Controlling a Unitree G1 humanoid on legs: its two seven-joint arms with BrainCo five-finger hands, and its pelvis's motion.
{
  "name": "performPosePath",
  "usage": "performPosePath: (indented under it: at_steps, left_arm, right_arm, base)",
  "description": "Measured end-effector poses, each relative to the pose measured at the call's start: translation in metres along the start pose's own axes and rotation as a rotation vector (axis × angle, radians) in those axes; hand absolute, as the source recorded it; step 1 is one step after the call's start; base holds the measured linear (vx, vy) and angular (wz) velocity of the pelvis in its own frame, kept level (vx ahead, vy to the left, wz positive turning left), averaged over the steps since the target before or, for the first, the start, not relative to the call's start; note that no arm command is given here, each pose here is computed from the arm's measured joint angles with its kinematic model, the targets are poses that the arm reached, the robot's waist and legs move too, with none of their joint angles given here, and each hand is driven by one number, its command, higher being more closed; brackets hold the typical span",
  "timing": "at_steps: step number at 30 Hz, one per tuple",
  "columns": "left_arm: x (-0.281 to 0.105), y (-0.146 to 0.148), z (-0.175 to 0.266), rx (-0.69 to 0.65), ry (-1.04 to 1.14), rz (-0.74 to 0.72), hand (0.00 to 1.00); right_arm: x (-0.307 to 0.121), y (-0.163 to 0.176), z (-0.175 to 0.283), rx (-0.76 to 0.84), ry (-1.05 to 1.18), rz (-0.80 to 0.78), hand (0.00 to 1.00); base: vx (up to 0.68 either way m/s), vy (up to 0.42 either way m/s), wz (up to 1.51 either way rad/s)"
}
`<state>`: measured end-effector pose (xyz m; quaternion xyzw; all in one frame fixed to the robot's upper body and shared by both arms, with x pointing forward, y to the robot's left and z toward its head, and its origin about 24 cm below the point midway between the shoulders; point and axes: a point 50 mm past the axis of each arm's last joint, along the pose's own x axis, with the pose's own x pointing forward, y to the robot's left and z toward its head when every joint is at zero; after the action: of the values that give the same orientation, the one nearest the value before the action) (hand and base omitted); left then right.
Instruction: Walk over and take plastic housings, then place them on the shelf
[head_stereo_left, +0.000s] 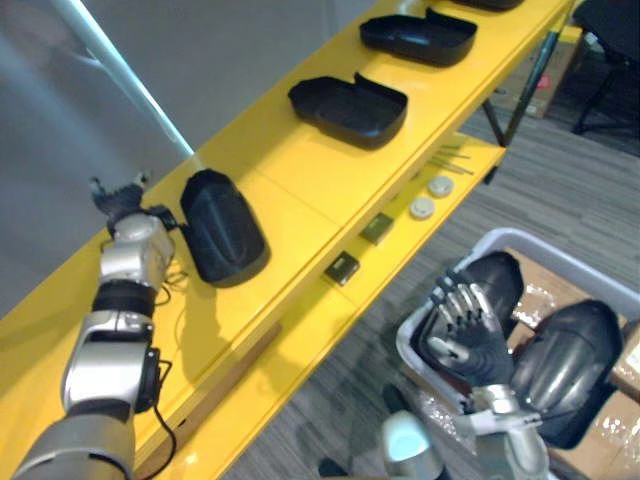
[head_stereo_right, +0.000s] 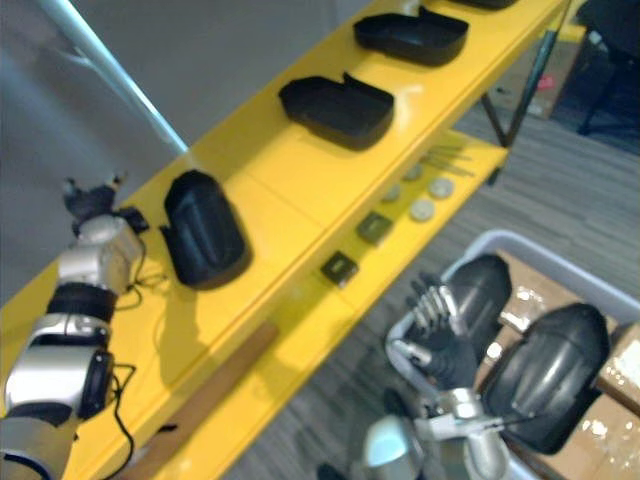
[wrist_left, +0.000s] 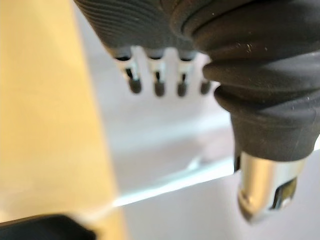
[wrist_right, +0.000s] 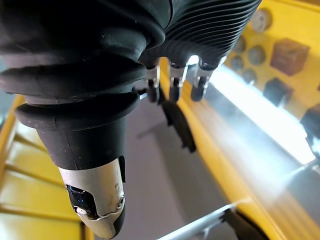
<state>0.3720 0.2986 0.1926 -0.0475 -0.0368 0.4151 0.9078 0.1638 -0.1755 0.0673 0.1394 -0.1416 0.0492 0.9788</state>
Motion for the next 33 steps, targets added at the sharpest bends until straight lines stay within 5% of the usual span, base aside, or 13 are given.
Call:
performPosePath:
  at_steps: [9, 14, 19, 24, 33]
  left_arm:
    - [-0.024, -0.011, 0.074, -0.208, -0.423, -0.095, 0.0]
    - [-0.06, 0.027, 0.115, -0.398, -0.746, -0.083, 0.0]
    - [-0.09, 0.104, 0.064, -0.264, -0.842, 0.173, 0.0]
    - [-0.132, 0.207, -0.02, 0.062, -0.671, 0.633, 0.0]
    - [-0.184, 0.282, -0.156, 0.439, -0.019, 0.909, 0.0]
  right_arm:
    - [0.008, -0.001, 0.007, -0.059, -0.117, -0.067, 0.0]
    - [0.021, 0.004, 0.015, -0.09, -0.202, -0.09, 0.0]
    - [0.03, -0.003, 0.026, -0.121, -0.294, -0.155, 0.0]
    - [0.041, -0.015, 0.036, -0.158, -0.368, -0.206, 0.0]
    - [0.101, 0.008, 0.025, -0.082, -0.311, -0.056, 0.0]
  base:
    - [-0.03, -0.006, 0.24]
    - [0.01, 0.005, 0.39]
    - [0.01, -0.016, 0.51]
    - [-0.03, -0.02, 0.58]
    - [-0.02, 0.002, 0.32]
